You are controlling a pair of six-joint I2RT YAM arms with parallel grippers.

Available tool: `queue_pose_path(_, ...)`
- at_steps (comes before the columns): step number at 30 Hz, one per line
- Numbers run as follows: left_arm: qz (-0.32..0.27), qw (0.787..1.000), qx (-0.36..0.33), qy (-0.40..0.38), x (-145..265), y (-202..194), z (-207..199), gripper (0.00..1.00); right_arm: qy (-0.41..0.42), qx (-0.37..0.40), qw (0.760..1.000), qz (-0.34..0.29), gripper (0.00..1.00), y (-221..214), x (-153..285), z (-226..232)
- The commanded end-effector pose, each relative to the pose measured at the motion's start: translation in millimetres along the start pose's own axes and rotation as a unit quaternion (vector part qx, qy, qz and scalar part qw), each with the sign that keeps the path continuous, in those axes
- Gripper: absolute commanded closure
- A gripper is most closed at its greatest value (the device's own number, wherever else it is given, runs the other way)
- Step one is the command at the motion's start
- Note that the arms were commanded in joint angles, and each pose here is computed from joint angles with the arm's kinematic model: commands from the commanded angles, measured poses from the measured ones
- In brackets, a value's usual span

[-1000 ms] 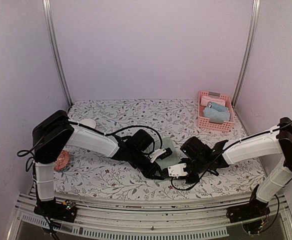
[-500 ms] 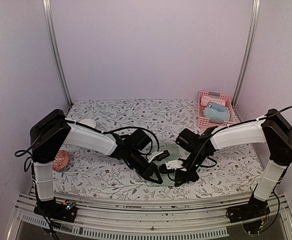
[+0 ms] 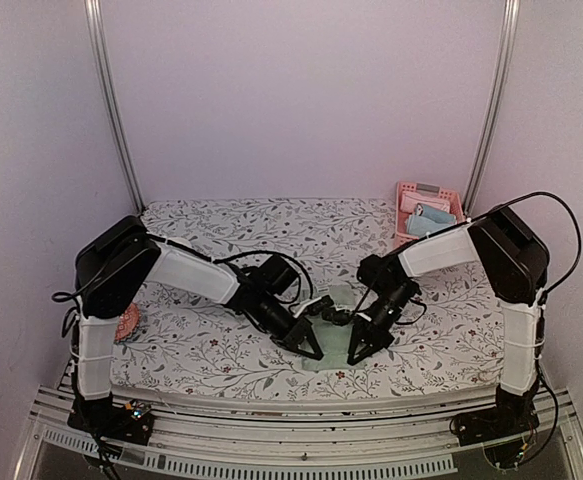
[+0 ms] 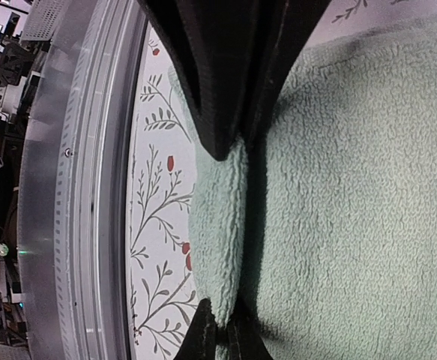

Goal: Roll the towels
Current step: Roll the towel at the center of the board.

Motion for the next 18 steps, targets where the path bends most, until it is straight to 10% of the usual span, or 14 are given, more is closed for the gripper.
queue_pose_path(1,0.01,0.998,0.048,0.041,11,-9,30,1.0,0.026,-0.07,0.994,0.079,0.96,-38,-11,-9)
queue_pose_path(13,-0.078,0.987,-0.05,0.131,60,-21,19,0.75,0.041,-0.116,0.985,0.117,0.95,-44,-22,-28)
queue_pose_path(18,-0.15,0.952,-0.163,0.214,91,-17,-10,0.73,0.041,-0.13,0.983,0.122,0.95,-38,-21,-33)
Point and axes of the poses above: each gripper's point midway between its finger pads, its own x axis back along the fingers, its own z axis along the line the jaws close on, y = z × x, the point moved 4 cm from there along x, back along the fingers, and after that the axes turned 4 degrees about -x, right-handed, at the moved point
